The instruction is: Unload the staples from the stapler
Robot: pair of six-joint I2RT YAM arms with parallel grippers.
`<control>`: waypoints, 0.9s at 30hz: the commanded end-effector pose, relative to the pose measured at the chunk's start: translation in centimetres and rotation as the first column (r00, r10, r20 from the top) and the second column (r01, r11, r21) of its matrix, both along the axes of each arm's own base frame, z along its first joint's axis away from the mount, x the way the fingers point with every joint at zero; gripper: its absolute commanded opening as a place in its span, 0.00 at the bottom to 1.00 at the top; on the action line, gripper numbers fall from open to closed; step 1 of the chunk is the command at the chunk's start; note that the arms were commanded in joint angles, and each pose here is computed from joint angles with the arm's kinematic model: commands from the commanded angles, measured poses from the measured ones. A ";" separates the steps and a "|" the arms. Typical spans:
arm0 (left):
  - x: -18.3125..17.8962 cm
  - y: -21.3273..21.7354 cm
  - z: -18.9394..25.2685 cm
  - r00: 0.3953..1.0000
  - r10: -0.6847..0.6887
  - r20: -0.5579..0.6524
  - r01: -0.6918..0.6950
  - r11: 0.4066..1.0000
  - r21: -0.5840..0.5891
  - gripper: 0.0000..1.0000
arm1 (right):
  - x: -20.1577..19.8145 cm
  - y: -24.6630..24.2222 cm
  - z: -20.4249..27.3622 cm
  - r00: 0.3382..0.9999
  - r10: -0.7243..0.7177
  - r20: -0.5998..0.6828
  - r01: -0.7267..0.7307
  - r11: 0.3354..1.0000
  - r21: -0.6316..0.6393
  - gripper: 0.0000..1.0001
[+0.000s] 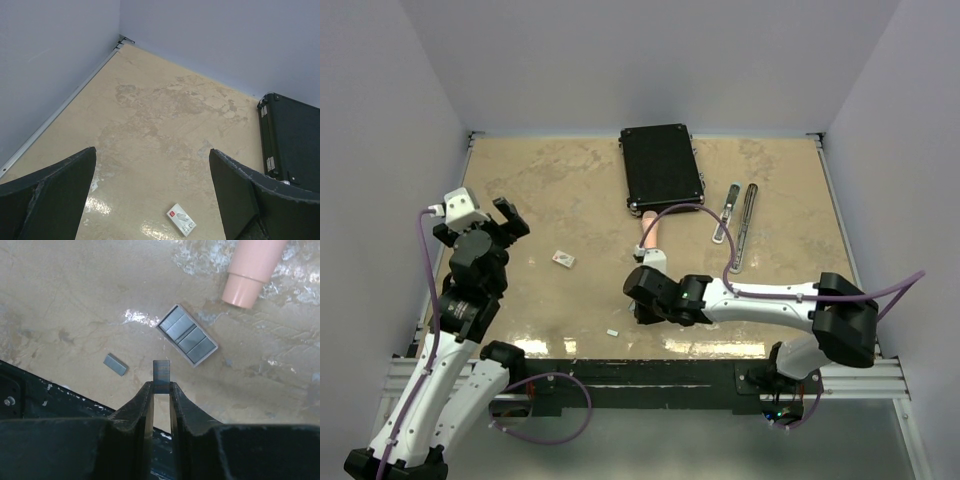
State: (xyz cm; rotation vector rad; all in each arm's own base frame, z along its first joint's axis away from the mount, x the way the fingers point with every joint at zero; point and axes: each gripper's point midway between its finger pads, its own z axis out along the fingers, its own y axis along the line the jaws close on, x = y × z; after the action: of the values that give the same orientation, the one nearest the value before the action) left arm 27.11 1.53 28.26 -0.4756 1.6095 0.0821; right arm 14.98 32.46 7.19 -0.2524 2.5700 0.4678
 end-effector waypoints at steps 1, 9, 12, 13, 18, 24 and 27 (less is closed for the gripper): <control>0.2 -0.3 0.9 0.999 -0.009 0.044 0.009 1.000 -0.016 1.00 | -0.1 -0.9 0.8 0.992 -0.128 0.001 0.127 0.991 0.048 0.19; -0.1 -0.4 1.0 0.999 -0.002 0.044 0.003 1.000 -0.004 1.00 | 0.1 -1.2 -1.2 0.978 -0.208 -0.023 0.208 0.978 0.022 0.20; -0.2 -0.4 1.0 0.999 -0.001 0.046 0.001 1.000 -0.004 1.00 | 0.0 -1.5 -2.1 0.970 -0.239 -0.040 0.239 0.971 0.005 0.20; -0.2 -0.4 1.0 0.999 -0.001 0.044 0.001 1.000 -0.003 1.00 | 0.0 -1.5 -2.2 0.969 -0.243 -0.040 0.243 0.970 0.003 0.20; -0.2 -0.3 1.1 0.999 -0.001 0.050 0.001 1.000 -0.004 1.00 | 0.5 -1.7 -1.9 0.958 -0.286 -0.024 0.286 0.958 0.005 0.20; -0.1 -0.4 1.0 0.999 -0.006 0.042 0.006 1.000 -0.002 1.00 | 1.1 -1.4 -1.8 0.951 -0.310 -0.009 0.310 0.951 -0.012 0.21; -0.1 -0.4 1.0 0.999 -0.006 0.045 0.006 1.000 -0.002 1.00 | 1.4 -1.3 -1.5 0.948 -0.317 0.003 0.317 0.948 -0.015 0.22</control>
State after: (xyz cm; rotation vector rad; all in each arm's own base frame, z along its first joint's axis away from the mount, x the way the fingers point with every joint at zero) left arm 26.89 1.00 28.53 -0.4638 1.6022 0.0680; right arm 15.03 30.64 4.26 0.0869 2.6107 0.3383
